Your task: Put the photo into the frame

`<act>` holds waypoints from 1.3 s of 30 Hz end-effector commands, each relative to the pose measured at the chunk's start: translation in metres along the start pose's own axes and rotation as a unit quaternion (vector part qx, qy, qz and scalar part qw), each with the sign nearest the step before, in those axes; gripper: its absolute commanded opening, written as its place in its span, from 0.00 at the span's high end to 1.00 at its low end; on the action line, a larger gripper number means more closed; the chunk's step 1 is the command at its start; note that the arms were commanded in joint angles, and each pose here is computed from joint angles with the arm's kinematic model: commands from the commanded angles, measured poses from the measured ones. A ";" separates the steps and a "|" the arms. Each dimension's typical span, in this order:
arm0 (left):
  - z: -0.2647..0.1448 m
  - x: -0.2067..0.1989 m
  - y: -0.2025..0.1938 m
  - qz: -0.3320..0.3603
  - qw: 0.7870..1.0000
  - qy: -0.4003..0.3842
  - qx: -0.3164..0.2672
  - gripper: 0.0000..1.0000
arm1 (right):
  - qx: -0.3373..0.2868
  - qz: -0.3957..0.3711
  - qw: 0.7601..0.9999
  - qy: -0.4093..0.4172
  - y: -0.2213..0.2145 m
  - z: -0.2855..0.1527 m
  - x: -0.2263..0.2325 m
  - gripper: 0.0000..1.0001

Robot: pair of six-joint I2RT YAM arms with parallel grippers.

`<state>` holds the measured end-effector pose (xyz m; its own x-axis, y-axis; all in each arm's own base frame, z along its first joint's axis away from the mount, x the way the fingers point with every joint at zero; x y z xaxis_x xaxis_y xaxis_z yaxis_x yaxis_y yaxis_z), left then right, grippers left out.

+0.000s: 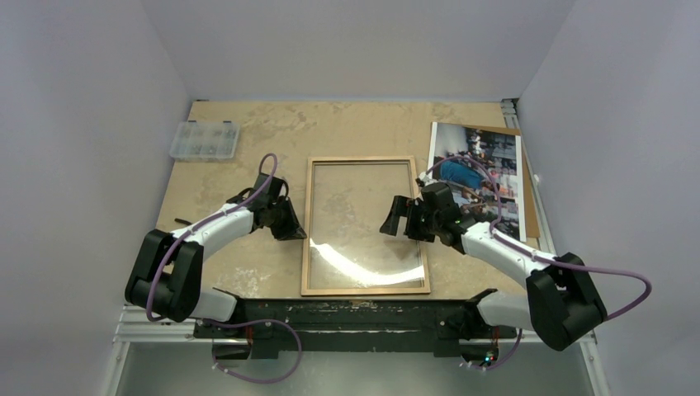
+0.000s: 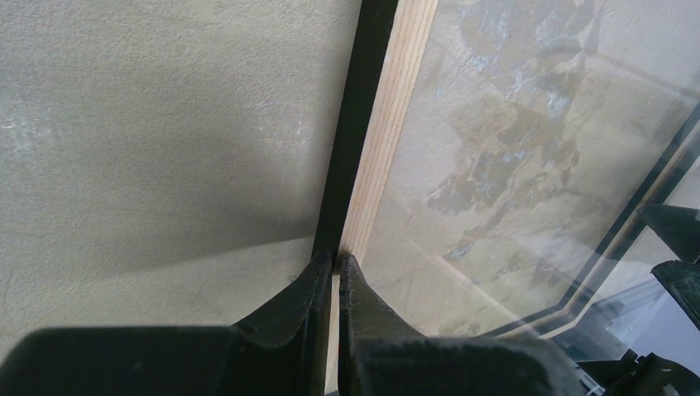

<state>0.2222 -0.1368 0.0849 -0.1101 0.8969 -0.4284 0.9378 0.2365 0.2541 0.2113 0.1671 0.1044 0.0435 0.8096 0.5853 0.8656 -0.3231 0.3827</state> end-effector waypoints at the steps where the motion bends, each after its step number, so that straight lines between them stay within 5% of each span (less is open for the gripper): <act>1: 0.016 0.027 -0.013 0.012 0.997 0.069 0.019 0.96 | -0.023 -0.026 0.999 -0.018 0.014 -0.008 0.006 0.02; 29: 0.011 0.025 -0.011 0.016 0.998 0.065 0.008 0.94 | -0.085 -0.057 0.991 -0.091 0.029 -0.036 -0.006 0.02; 32: 0.005 0.021 -0.010 0.019 0.999 0.050 -0.005 0.84 | -0.097 -0.056 0.987 -0.115 0.033 -0.039 -0.011 0.02; 39: -0.016 -0.003 -0.004 0.029 0.997 -0.036 -0.054 0.40 | -0.072 -0.009 0.990 -0.119 0.034 -0.036 -0.037 0.13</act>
<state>0.2119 -0.1302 0.0825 -0.0928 0.9037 -0.4180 0.9287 0.2300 0.2911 0.2131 0.1197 0.1188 0.1284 0.9187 0.3735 0.8016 -0.3179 0.5063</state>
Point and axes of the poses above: each gripper's point midway between its finger pads, its own z axis out along the fingers, its own x axis along the line the jaws close on, y = z × x, the point moved 6 cm from there along -z, back along the fingers, and after that the axes turned 7 degrees about z, right-handed, at the moved point
